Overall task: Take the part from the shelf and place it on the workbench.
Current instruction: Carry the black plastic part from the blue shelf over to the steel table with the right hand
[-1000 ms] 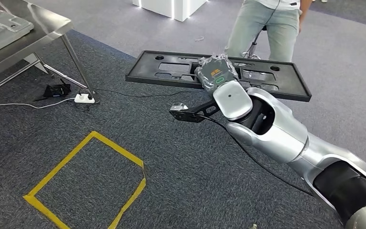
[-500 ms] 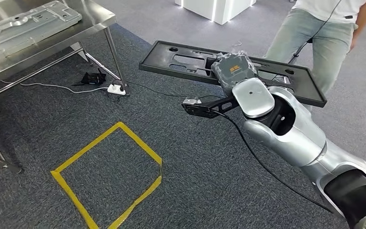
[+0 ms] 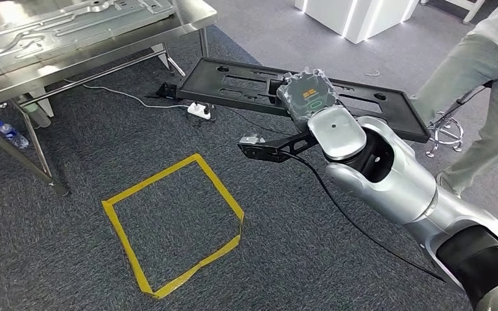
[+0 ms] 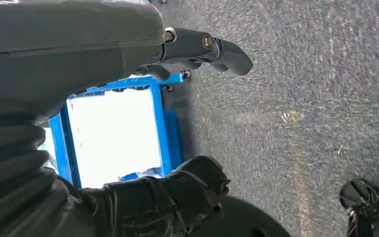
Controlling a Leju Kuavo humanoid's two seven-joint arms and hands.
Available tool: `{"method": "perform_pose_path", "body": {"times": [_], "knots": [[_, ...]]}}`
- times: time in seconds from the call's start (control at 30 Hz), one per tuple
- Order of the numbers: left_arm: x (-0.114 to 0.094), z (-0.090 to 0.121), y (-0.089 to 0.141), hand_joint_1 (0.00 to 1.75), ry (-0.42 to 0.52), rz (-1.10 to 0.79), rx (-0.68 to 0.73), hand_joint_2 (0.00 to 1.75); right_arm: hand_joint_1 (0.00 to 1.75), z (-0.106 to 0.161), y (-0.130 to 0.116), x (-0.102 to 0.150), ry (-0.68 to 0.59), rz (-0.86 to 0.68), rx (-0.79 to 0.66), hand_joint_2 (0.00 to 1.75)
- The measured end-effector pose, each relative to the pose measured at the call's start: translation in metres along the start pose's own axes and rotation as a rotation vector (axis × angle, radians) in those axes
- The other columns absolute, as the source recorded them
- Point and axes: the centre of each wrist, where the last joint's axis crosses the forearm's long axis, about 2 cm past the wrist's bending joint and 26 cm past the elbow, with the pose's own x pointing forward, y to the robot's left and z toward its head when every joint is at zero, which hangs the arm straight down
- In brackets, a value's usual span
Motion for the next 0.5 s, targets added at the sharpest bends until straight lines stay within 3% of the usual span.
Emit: {"method": "perform_pose_path", "body": {"times": [0.5], "knots": [[-0.0026,-0.0004,0.0004,0.0,0.006,-0.002,-0.006,1.75,1.75,0.0004,0.0054,0.0065,-0.029,-0.019,0.003,1.75]]}}
